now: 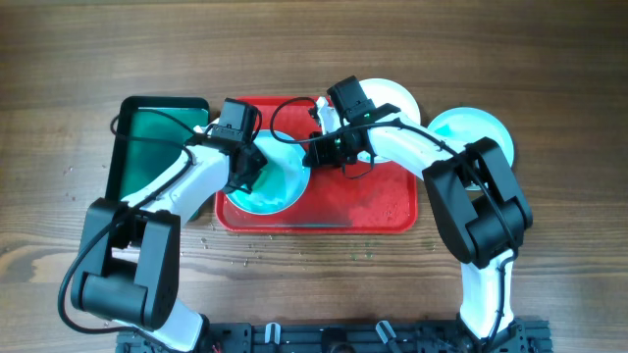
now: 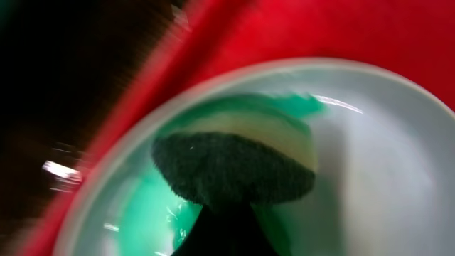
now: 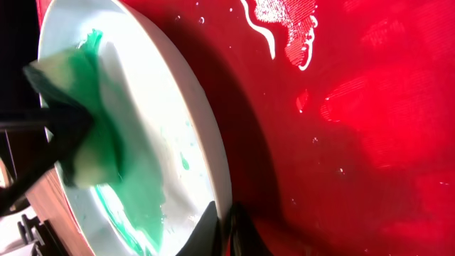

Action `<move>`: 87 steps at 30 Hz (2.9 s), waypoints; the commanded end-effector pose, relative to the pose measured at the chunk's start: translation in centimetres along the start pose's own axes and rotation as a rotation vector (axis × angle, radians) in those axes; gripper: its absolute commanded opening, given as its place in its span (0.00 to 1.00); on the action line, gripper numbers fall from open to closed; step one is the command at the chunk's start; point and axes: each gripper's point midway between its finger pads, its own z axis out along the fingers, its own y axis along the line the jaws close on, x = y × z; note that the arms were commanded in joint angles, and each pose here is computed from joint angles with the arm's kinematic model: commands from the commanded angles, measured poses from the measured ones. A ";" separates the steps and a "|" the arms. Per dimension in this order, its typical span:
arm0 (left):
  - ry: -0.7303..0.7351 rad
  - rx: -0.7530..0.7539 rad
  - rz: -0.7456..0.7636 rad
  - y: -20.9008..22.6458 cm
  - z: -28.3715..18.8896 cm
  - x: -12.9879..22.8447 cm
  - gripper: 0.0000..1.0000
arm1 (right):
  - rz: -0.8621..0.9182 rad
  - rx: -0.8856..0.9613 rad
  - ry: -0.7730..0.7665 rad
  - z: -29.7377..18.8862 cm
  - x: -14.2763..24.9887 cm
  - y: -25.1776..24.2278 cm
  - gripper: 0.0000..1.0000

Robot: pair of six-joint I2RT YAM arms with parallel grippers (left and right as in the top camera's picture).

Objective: Clean dirty plates on tray and stack at the side
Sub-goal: 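Scrub the held plate with the sponge in the left gripper, then lift the plate with right gripper and stack it on the first plate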

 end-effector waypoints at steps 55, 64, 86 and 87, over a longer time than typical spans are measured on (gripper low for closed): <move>-0.211 -0.121 0.404 1.4 0.6 -4.4 0.04 | 0.016 -0.012 0.031 0.8 0.8 -0.4 0.04; -0.188 0.110 0.250 -2.2 -9.4 -11.0 0.04 | 0.029 -0.013 0.039 0.8 1.0 -0.3 0.04; -0.124 0.080 0.128 2.6 -15.1 -12.9 0.04 | -0.388 1.015 -0.634 -19.5 -0.8 6.9 0.04; -0.124 0.080 0.127 2.6 -15.1 -12.9 0.04 | -0.434 1.099 -0.669 -20.5 -0.6 7.5 0.04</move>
